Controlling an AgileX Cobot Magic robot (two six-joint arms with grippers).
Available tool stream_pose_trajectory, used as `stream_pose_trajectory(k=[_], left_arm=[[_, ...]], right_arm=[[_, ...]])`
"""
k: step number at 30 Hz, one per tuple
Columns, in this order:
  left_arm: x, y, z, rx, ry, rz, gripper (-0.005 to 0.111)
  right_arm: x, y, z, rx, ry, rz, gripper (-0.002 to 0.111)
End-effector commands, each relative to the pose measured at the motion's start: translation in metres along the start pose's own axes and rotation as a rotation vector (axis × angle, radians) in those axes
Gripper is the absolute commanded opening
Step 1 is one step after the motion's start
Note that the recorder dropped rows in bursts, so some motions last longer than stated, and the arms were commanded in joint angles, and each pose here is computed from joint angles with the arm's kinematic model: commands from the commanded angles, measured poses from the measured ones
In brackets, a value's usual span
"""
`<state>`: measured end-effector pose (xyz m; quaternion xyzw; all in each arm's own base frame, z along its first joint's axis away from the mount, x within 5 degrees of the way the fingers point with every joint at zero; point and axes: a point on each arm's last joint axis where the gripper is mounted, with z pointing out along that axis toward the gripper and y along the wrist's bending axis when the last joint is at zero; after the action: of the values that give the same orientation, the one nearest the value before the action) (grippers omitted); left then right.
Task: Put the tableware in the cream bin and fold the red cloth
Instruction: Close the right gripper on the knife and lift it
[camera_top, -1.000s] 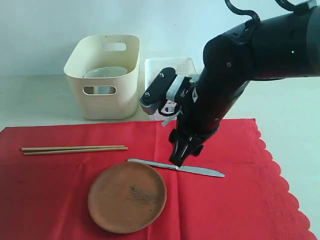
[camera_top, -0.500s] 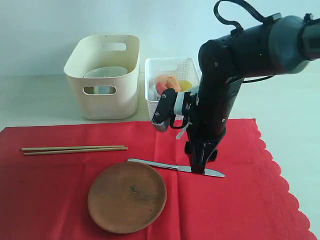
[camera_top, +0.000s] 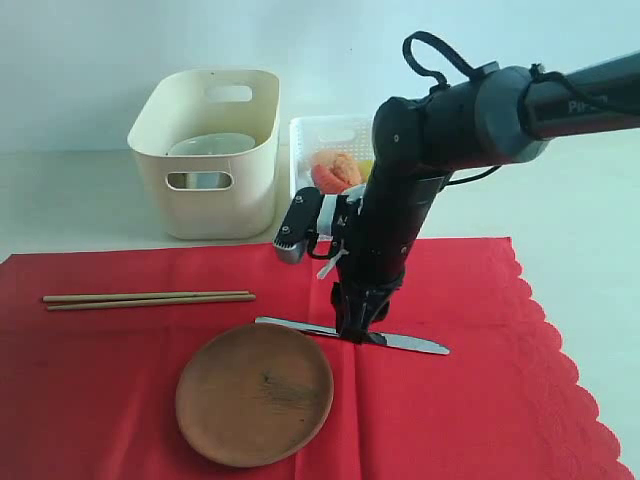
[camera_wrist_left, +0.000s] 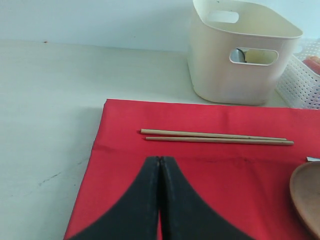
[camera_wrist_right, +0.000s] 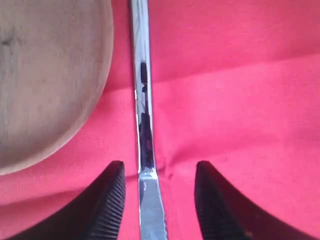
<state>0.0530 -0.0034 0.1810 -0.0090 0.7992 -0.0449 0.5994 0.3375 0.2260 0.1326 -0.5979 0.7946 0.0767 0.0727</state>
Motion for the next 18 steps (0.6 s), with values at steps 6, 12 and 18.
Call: stream_pose_trajectory(k=[6, 12, 18], left_arm=[[0.0, -0.001, 0.0, 0.011, -0.01, -0.008, 0.0], [0.0, -0.001, 0.0, 0.011, -0.01, -0.008, 0.0], [0.0, -0.001, 0.0, 0.011, -0.01, -0.008, 0.0]], right_arm=[[0.0, -0.001, 0.01, -0.043, -0.007, 0.023, 0.043], [0.001, 0.0, 0.015, -0.065, 0.006, 0.013, 0.043], [0.005, -0.004, 0.034, -0.057, 0.029, 0.028, 0.043]])
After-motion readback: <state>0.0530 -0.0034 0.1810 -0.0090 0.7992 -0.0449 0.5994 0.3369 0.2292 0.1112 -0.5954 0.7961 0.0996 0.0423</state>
